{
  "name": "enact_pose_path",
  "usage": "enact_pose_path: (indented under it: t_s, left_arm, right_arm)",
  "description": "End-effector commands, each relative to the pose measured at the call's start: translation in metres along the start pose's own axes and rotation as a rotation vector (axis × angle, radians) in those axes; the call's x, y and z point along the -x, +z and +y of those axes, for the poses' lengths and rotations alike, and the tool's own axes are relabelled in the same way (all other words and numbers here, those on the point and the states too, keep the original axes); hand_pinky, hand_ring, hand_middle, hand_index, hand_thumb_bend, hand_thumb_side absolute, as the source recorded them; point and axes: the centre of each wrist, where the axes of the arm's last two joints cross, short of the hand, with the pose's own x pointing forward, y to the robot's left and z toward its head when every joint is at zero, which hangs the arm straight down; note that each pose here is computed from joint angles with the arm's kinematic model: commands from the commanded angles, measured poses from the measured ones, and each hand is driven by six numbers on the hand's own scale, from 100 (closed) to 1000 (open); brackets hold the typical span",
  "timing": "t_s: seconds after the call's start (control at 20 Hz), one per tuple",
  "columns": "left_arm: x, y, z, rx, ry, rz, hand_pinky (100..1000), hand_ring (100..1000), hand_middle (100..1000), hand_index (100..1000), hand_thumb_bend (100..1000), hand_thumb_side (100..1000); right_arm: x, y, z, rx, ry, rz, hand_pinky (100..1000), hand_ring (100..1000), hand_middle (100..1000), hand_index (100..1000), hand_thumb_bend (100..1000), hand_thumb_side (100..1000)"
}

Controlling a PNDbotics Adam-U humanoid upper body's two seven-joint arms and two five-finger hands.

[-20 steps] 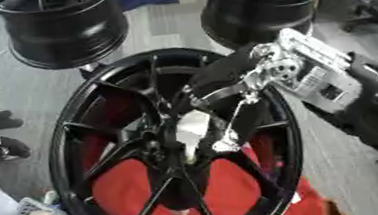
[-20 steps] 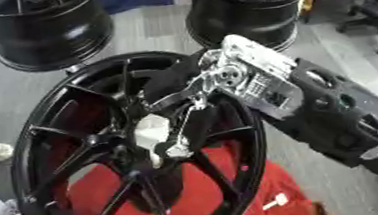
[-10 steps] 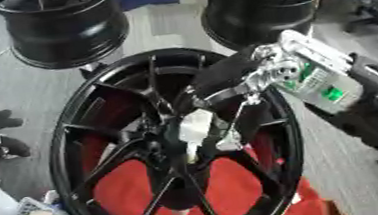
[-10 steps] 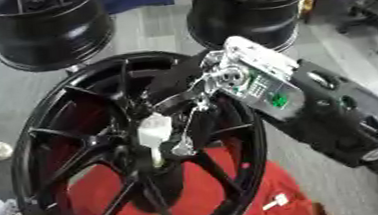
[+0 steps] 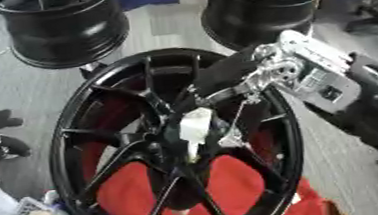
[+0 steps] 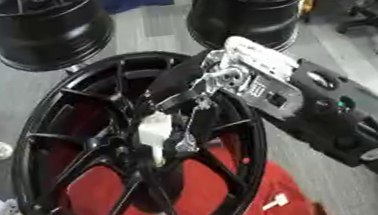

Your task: Pull the pin out of the wheel hub.

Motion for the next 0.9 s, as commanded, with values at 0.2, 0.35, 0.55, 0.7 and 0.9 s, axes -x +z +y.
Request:
enact_pose_path:
  t_s: [0.2, 0.35, 0.55, 0.7, 0.9]
  left_arm:
    - [-0.0071, -0.0026, 0.0013, 0.007, -0.01, -0.025, 562, 529, 703, 838, 100, 828]
    - [-0.007, -0.0024, 0.0013, 0.007, -0.01, -0.025, 562, 529, 703, 838, 100, 829]
    - [-0.0069, -0.0022, 0.0014, 0.006, -0.009, -0.025, 562, 529, 703, 838, 100, 830]
    - [-0.0068, -0.0021, 0.0015, 0.005, -0.009, -0.024, 563, 529, 703, 839, 100, 830]
    - [-0.0067, -0.0019, 0.0015, 0.005, -0.009, -0.023, 563, 529, 703, 839, 100, 831]
  right_arm:
    - [0.0096, 0.0093, -0.002, -0.005, 0.013, 0.056, 707, 631, 834, 927, 100, 162]
    - [0.0109, 0.0092, -0.0016, -0.007, 0.011, 0.065, 709, 648, 816, 908, 100, 157]
    - [0.0115, 0.0099, -0.0023, -0.001, 0.001, 0.067, 695, 634, 765, 862, 100, 155]
    - [0.011, 0.0111, -0.0036, 0.01, -0.013, 0.057, 658, 575, 687, 785, 100, 149]
    - [0.0088, 0.015, -0.0082, 0.038, -0.037, 0.035, 595, 501, 554, 644, 100, 146]
